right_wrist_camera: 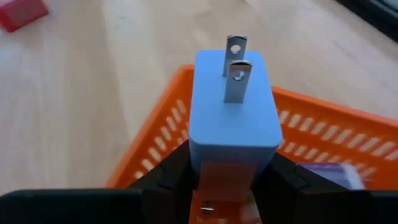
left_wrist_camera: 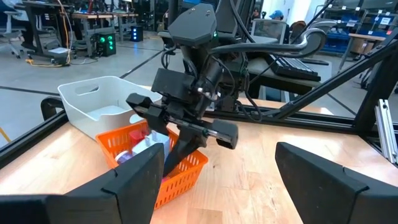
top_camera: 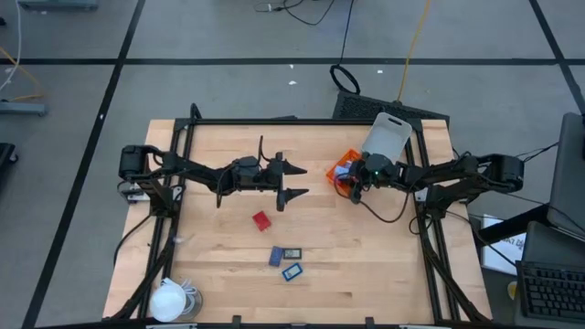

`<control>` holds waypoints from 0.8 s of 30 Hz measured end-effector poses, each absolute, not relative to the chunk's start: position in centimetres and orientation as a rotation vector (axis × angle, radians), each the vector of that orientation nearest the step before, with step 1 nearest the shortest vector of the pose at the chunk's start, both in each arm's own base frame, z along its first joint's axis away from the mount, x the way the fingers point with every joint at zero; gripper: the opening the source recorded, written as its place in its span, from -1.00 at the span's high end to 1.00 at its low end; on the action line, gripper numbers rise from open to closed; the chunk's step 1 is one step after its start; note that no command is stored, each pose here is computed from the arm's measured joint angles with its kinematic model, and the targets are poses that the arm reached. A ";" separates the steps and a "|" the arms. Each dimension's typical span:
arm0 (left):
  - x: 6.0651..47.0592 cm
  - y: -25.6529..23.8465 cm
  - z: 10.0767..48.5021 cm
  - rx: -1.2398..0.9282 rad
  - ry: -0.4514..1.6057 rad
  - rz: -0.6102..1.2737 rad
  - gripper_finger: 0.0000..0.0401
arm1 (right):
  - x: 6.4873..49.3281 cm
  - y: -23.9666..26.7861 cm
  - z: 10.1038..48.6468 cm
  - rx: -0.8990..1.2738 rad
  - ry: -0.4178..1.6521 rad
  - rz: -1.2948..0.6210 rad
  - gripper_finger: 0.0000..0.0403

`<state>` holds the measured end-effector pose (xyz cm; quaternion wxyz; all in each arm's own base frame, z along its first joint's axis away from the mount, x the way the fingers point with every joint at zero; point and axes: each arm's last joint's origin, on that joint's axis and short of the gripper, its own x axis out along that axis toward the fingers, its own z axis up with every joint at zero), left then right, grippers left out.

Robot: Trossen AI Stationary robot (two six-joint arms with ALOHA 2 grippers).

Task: Pick & Place Office items
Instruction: Put the blue charger adapter into the orange bin

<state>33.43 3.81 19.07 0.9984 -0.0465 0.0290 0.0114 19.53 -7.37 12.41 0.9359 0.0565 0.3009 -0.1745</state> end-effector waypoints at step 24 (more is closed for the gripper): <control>33.4 3.8 19.0 -0.098 0.064 0.023 -0.54 | 19.4 -7.2 12.2 0.131 0.634 -0.320 0.40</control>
